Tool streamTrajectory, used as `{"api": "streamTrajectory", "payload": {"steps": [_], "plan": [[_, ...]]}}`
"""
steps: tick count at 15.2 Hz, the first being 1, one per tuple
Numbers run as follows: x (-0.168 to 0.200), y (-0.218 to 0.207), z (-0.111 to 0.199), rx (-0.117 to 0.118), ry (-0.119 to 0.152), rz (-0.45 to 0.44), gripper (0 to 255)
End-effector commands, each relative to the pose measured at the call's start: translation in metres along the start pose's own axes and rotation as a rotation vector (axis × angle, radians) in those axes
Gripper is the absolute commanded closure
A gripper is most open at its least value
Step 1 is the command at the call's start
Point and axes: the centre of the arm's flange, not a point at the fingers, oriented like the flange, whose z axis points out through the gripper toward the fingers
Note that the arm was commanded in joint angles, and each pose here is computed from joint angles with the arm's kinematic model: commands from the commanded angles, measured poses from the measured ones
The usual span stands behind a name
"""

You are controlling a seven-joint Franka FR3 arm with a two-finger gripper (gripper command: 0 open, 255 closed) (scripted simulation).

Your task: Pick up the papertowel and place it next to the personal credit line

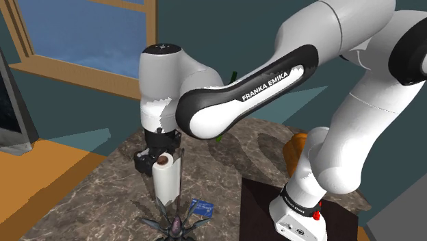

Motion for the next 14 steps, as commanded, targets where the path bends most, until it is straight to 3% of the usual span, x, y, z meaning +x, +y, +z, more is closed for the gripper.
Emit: {"api": "streamTrajectory", "payload": {"steps": [1,5,9,14], "plan": [[-0.001,0.0,0.004,-0.005,-0.008,0.0,0],[-0.001,0.001,0.004,-0.005,-0.008,0.0,0],[-0.001,0.001,-0.046,-0.005,-0.008,0.0,0],[-0.001,0.001,-0.046,-0.005,-0.008,0.0,0]]}}
